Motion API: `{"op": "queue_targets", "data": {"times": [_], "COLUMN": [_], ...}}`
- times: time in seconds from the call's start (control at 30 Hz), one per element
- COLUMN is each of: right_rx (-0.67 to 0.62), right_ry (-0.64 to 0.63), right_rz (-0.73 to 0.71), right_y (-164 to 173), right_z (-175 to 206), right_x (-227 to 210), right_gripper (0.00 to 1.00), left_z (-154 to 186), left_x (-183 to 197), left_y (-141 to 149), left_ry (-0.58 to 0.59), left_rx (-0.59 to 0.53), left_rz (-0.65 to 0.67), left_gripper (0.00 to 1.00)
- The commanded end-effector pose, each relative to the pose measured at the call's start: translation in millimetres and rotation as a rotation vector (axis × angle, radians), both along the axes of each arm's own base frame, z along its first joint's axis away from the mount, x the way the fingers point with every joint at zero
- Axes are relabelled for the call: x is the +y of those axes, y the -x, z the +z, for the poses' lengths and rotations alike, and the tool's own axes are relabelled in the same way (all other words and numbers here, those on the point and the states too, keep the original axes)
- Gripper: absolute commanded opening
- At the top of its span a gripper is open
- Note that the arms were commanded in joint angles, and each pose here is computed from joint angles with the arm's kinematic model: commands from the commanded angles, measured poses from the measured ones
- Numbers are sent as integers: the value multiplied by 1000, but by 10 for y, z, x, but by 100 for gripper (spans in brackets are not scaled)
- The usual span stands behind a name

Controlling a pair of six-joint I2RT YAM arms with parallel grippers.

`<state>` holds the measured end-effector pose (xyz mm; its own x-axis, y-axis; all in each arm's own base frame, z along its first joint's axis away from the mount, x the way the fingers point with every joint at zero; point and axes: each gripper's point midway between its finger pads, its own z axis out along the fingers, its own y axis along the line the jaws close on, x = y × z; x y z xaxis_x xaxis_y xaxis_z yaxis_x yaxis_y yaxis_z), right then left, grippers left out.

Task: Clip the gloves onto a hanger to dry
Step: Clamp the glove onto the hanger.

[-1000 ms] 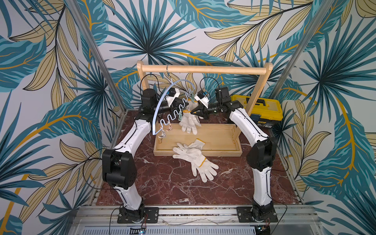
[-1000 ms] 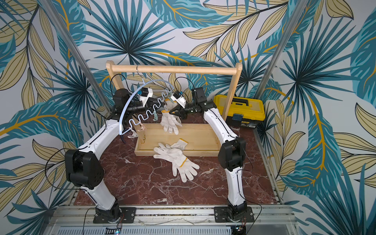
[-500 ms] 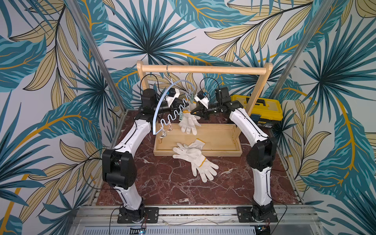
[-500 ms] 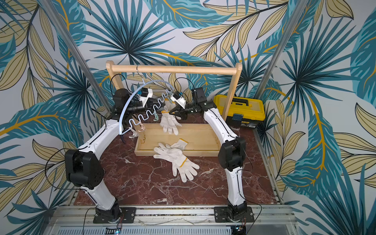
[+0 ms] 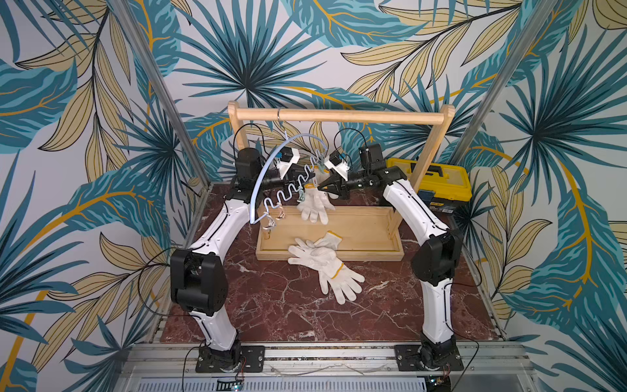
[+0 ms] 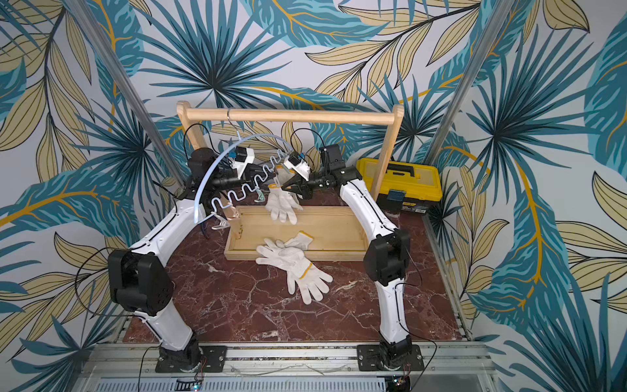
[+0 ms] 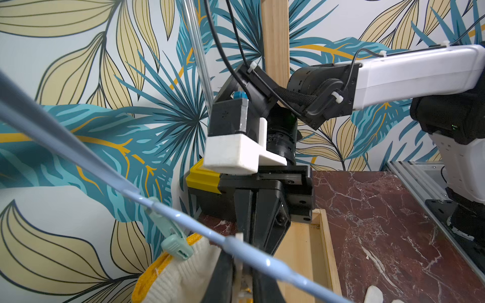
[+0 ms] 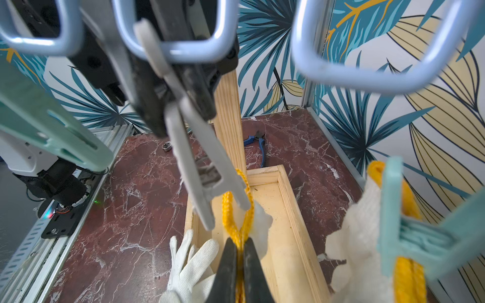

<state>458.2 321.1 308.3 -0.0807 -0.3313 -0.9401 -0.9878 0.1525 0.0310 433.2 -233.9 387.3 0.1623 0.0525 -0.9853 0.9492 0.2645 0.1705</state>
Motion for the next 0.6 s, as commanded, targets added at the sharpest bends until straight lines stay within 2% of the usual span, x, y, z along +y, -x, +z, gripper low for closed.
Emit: {"op": "queue_targets", "data": {"times": [0.0,0.57], "right_rx": [-47,-97], "right_ry": [-29,-41], "right_rz": [40,52], "right_y": [192,282], "right_z": [306,484], "right_x": [-2,-1], "right_gripper": [0,0], "left_z": [56,56], "left_x": [131,132], "left_y": [18,25], "left_ry": [4,4], "left_rx": [-10,-10], "left_rz": [9,0], "left_gripper": [0,0]}}
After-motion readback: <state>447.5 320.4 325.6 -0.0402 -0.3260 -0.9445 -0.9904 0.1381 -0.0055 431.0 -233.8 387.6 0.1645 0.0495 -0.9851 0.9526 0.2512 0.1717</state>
